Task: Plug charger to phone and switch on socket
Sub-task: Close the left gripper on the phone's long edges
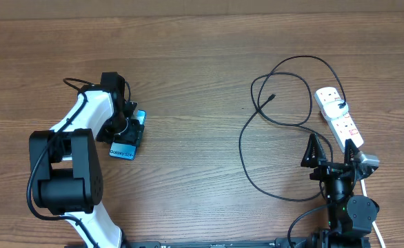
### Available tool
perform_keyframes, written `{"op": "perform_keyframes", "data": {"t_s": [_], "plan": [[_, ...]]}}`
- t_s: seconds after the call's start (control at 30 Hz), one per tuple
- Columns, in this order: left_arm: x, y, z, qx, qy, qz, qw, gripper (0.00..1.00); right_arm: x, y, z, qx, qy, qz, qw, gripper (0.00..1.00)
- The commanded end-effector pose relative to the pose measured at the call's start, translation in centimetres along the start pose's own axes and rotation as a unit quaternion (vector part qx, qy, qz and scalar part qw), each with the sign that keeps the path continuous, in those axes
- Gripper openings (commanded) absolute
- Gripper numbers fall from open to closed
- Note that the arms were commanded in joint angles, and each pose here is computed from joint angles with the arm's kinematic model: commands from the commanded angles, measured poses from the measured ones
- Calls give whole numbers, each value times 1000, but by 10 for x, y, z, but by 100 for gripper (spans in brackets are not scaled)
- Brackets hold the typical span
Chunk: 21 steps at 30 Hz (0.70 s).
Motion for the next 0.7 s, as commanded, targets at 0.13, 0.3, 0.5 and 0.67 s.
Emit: {"op": "perform_keyframes", "data": {"t_s": [0.13,0.3,0.5,0.67], "plan": [[9,-10,25,49,51,-61,996,65,2,-1,0,5,-3,0,1000,100],[9,-20,23,119,63,-119,984,64,2,-1,0,5,-3,0,1000,100],[7,-27,21,163,75,-192,965,63,2,-1,0,5,-3,0,1000,100],[3,-24,22,148,59,-190,969,70,2,-1,0,5,-3,0,1000,100]]}}
Point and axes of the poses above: each gripper's point midway between its finger pads, its own z axis out along the fingers, its own y axis along the line the jaws close on, x = y × z, the point moved 10 cm from there along -z, back along the fingers, and after that the axes turned 8 degrees about -z, right-handed, at the moved point
